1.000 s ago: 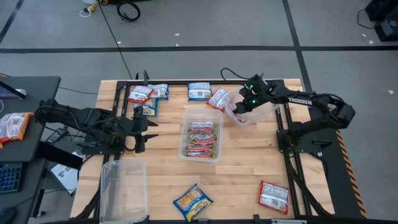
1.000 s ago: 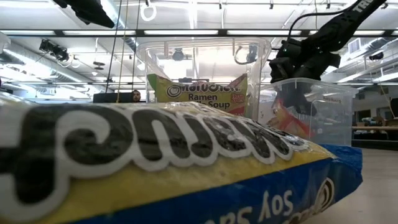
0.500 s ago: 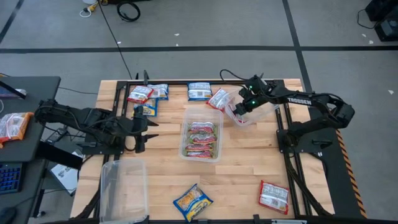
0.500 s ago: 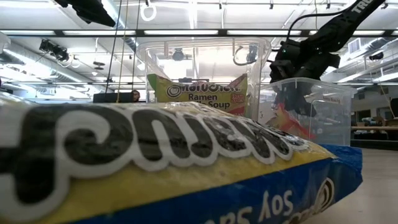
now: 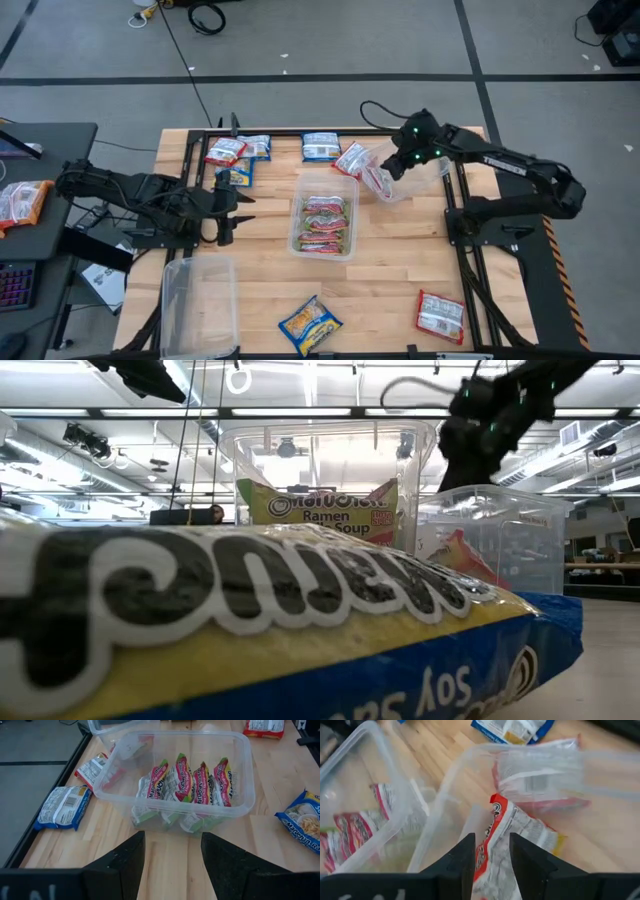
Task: Sort Maruchan noodles
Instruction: Put the red noodle pack into the top transparent container
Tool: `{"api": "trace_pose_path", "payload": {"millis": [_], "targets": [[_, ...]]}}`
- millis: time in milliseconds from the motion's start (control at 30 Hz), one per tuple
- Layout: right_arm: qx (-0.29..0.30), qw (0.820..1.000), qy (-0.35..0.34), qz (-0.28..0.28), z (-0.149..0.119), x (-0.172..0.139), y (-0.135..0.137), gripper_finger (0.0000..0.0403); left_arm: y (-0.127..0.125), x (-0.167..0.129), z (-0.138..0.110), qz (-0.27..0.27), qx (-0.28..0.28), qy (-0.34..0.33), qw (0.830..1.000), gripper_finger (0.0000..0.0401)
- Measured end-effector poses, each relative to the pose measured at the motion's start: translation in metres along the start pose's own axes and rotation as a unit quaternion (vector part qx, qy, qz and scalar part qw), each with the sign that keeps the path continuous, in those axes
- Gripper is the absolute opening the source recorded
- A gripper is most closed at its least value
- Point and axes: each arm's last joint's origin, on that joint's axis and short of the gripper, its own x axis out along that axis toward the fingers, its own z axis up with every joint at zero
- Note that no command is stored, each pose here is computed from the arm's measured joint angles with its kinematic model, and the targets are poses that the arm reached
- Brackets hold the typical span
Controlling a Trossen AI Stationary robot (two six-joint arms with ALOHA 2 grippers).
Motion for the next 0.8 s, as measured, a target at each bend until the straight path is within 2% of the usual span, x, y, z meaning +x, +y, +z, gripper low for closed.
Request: {"api": "trace_pose_path", "payload": {"millis": [133, 233, 467, 567, 667, 800], "targets": [[-0.071, 0.997, 0.019, -0.001, -0.001, -0.023, 0.041, 0.0128, 0.000, 0.000, 0.000, 0.000, -0.001, -0.002, 1.000, 0.0197], [-0.120, 0.992, 0.039, 0.026, -0.018, -0.031, 0.081, 0.0128, 0.000, 0.000, 0.001, 0.000, -0.001, -0.004, 1.000, 0.0197], [-0.174, 0.967, 0.155, 0.105, -0.104, -0.021, 0.175, 0.0129, 0.000, 0.000, 0.003, 0.000, 0.005, -0.017, 1.000, 0.0197], [-0.179, 0.954, 0.191, 0.147, -0.141, -0.011, 0.212, 0.0128, 0.000, -0.001, 0.009, 0.022, 0.008, -0.047, 0.999, 0.0197], [-0.186, 0.944, 0.229, 0.150, -0.170, -0.003, 0.245, 0.0128, 0.001, -0.002, 0.017, 0.035, 0.021, -0.083, 0.996, 0.0197], [-0.216, 0.925, 0.293, 0.108, -0.205, 0.005, 0.281, 0.0128, 0.000, -0.003, 0.025, 0.035, 0.033, -0.125, 0.991, 0.0197]]}}
